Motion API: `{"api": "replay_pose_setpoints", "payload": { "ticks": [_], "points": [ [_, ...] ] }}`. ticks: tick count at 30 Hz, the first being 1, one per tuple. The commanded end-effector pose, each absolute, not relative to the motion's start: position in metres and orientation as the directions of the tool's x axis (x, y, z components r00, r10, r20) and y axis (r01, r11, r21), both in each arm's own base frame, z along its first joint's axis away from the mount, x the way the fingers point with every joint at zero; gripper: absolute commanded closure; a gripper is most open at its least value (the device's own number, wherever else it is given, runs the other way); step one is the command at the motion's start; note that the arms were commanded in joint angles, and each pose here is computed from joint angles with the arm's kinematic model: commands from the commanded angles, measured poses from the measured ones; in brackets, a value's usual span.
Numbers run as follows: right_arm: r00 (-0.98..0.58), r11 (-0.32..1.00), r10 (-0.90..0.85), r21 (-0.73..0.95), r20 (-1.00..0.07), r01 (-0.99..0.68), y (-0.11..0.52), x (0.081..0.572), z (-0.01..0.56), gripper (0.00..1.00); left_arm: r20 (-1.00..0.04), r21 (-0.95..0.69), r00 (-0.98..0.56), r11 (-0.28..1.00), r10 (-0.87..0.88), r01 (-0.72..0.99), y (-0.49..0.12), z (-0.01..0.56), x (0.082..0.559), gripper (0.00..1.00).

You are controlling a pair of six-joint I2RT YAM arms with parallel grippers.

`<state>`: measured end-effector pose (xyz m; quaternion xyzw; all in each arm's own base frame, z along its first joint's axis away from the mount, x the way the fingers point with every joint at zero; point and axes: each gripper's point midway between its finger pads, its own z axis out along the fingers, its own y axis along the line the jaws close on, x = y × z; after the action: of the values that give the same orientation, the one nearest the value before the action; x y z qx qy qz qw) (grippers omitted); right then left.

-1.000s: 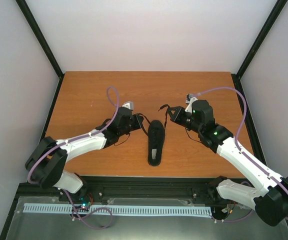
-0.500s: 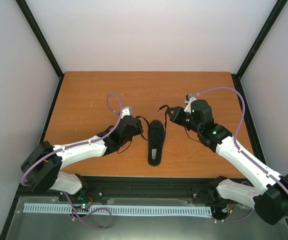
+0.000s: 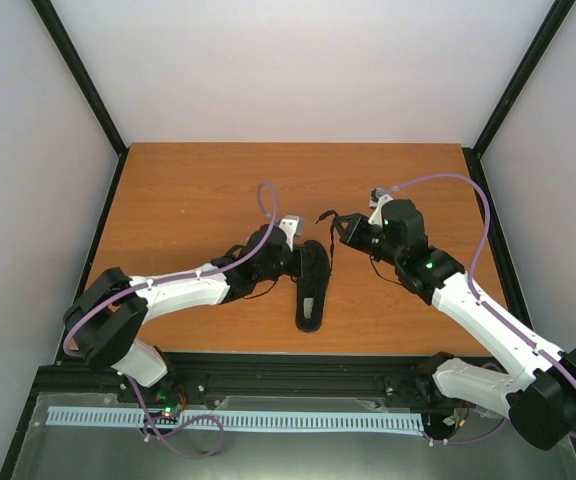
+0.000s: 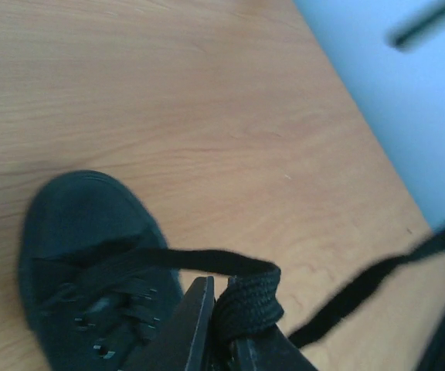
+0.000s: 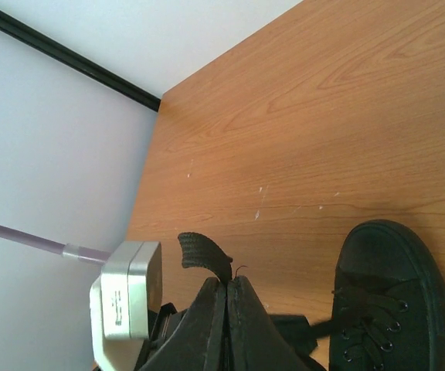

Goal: Tie the shoes

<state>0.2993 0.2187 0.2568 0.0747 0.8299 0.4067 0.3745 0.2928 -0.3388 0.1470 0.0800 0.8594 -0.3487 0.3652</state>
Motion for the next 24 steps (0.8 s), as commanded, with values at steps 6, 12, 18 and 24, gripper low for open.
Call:
{"api": "replay_pose_setpoints", "payload": {
  "ticks": [6, 12, 18, 24],
  "points": [
    [-0.678, 0.636, 0.426, 0.731, -0.599, -0.246, 0.221, 0.295, 0.286, 0.97, -0.744, -0.552, -0.66, 0.458, 0.109, 0.697, -0.388, 0.18, 0.263, 0.84],
    [-0.677, 0.632, 0.427, 0.733, -0.599, -0.25, 0.222, 0.296, 0.288, 0.97, -0.693, -0.556, -0.713, 0.551, 0.106, 0.623, -0.389, 0.168, 0.282, 0.84],
    [-0.676, 0.635, 0.43, 0.733, -0.598, -0.245, 0.221, 0.297, 0.287, 0.97, -0.689, -0.566, -0.715, 0.529, 0.116, 0.632, -0.389, 0.173, 0.276, 0.79],
    [-0.673, 0.641, 0.431, 0.729, -0.601, -0.24, 0.221, 0.298, 0.287, 0.97, -0.687, -0.573, -0.716, 0.515, 0.121, 0.637, -0.383, 0.173, 0.268, 0.78]
  ]
}}
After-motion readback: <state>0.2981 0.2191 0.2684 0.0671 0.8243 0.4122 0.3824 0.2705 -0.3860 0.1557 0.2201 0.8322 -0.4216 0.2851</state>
